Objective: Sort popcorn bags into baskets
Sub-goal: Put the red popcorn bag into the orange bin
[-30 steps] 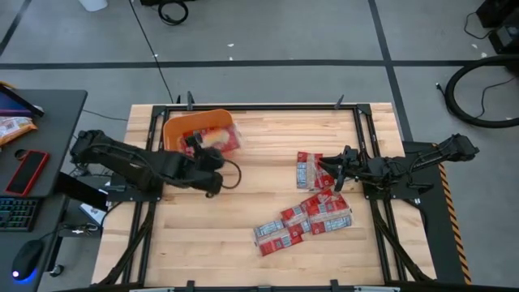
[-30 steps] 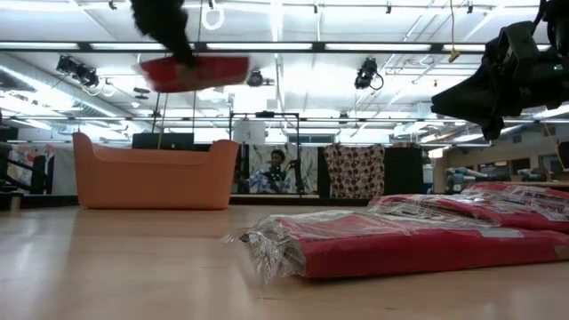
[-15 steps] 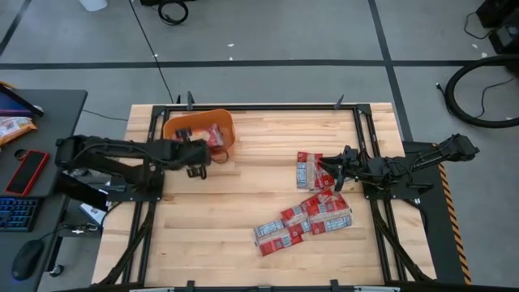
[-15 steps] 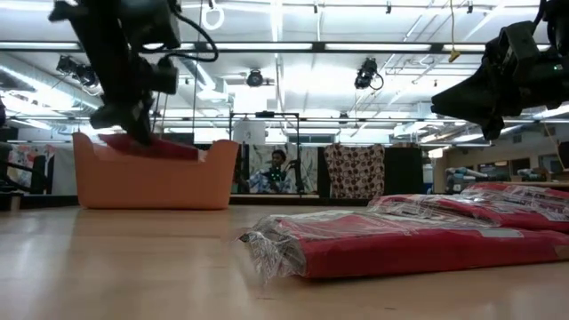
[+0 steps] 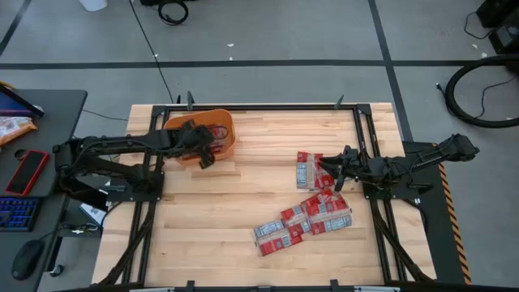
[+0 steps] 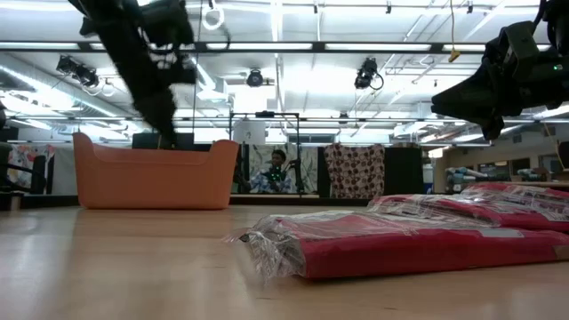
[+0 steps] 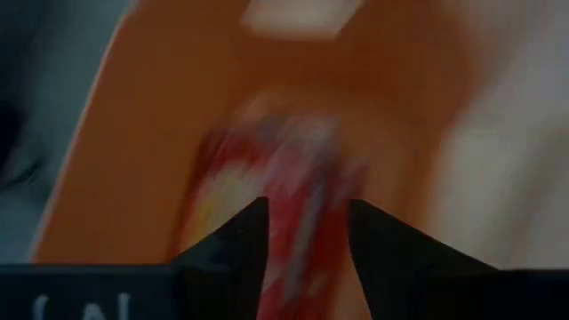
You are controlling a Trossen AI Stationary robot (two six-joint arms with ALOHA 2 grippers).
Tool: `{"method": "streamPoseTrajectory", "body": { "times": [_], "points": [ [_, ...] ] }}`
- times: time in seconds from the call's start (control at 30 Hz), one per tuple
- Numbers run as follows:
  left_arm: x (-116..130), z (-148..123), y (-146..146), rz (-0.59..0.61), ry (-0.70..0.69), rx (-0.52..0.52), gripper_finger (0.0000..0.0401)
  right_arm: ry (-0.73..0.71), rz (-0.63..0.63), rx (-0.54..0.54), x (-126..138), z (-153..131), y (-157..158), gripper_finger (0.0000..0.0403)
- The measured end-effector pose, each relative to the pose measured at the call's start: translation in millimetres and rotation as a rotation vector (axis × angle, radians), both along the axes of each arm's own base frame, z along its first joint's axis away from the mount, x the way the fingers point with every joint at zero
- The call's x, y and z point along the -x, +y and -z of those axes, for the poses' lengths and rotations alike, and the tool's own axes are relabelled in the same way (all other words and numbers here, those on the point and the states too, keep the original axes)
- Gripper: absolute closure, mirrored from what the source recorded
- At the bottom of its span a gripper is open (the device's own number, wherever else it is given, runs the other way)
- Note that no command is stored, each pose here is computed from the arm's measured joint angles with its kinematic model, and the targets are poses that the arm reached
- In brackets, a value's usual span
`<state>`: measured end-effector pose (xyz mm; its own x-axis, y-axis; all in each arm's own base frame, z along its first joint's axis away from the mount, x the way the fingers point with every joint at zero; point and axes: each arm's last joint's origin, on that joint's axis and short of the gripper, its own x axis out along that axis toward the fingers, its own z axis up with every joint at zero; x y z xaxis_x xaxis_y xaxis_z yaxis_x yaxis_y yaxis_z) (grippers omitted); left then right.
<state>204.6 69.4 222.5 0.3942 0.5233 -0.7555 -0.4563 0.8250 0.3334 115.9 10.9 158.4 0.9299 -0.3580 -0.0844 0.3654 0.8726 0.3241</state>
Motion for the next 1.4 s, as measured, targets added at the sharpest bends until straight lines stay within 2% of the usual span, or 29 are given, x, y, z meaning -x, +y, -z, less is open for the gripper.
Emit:
{"method": "streamPoseTrajectory", "body": {
  "times": [0.07, 0.23, 0.33, 0.43, 0.57, 0.9, 1.23, 1.4],
  "points": [
    [-10.7, -7.3, -10.6, 0.061, -0.087, -0.020, 0.0239, 0.000, 0.000, 0.000, 0.0, 0.0, 0.0, 0.0299],
    [-36.0, -19.5, -44.1, 0.191, -0.249, -0.162, 0.0249, 0.000, 0.000, 0.000, 0.0, 0.0, 0.0, 0.0299],
    [-52.1, -17.0, -63.6, 0.256, -0.328, -0.179, 0.0254, 0.000, 0.000, 0.000, 0.0, 0.0, 0.0, 0.0299],
    [-67.9, -5.0, -78.7, 0.285, -0.368, -0.144, 0.0255, -0.001, 0.000, 0.000, 0.0, -0.1, 0.0, 0.0299],
    [-95.7, 7.2, -98.6, 0.340, -0.344, -0.073, 0.0255, -0.001, 0.000, 0.000, 0.0, -0.1, 0.0, 0.0299],
    [-190.2, 20.2, -153.3, 0.501, -0.337, 0.024, 0.0255, -0.001, 0.000, 0.000, 0.0, -0.1, 0.0, 0.0299],
    [-272.4, 41.6, -160.2, 0.578, -0.383, 0.133, 0.0255, -0.002, 0.000, 0.000, 0.0, -0.2, 0.0, 0.0299],
    [-304.1, 47.6, -162.8, 0.620, -0.399, 0.189, 0.0255, -0.001, 0.000, 0.000, 0.0, -0.1, 0.0, 0.0299]
  ]
}}
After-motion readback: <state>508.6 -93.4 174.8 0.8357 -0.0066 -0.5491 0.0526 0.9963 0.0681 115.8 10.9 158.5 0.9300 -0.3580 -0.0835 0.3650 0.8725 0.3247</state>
